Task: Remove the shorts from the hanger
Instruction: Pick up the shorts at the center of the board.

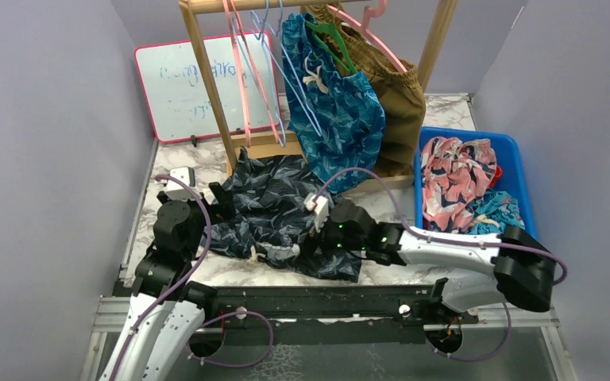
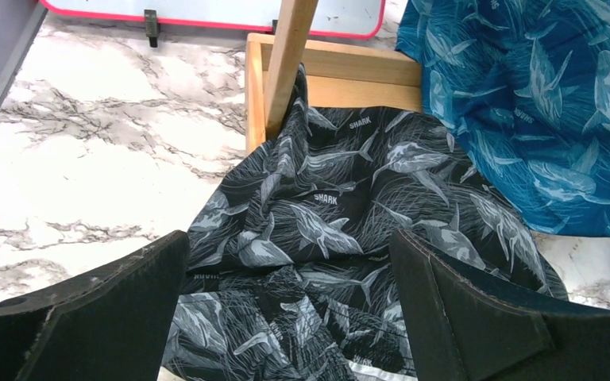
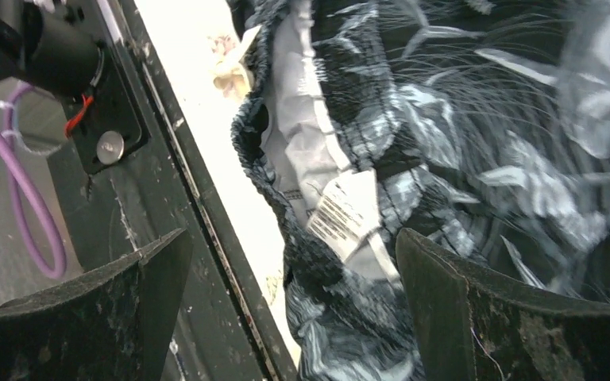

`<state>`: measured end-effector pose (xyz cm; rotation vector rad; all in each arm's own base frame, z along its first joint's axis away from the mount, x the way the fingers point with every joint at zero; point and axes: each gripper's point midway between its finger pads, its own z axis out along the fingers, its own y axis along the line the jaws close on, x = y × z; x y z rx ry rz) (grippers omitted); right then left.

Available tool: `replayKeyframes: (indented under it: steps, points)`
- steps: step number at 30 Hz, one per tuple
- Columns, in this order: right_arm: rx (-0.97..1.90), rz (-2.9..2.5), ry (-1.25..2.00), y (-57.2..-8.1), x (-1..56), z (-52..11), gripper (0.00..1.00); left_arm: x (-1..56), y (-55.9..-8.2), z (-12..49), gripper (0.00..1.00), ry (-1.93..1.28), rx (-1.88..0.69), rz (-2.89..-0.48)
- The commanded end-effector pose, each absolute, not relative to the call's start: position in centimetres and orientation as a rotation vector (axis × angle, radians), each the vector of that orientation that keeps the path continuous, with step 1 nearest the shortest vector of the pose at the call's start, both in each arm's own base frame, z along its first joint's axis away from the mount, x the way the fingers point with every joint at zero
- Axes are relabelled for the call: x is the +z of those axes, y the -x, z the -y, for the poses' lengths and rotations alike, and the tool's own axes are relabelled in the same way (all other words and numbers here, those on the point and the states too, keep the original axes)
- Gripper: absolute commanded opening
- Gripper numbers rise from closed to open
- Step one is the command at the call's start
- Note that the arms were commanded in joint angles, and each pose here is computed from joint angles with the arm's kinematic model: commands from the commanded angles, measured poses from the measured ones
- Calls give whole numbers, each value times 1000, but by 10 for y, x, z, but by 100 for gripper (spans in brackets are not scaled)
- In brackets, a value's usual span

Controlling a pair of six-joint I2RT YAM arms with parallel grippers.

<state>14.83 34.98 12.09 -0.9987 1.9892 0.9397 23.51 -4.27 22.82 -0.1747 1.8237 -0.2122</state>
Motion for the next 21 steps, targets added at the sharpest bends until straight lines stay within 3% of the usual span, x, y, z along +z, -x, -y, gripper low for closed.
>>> replayKeyframes:
  steps: [1, 12, 21]
  points:
    - [871, -1812, 1132, -148, 128, -389, 100, 228, -235, 33, 99, 206, -165, -1813]
    - [390, -1765, 1246, -188, 72, -417, 100, 227, -236, 34, 99, 200, -166, -1820]
    - [308, -1989, 1353, -178, -21, -402, 98, 227, -235, 33, 99, 205, -162, -1817]
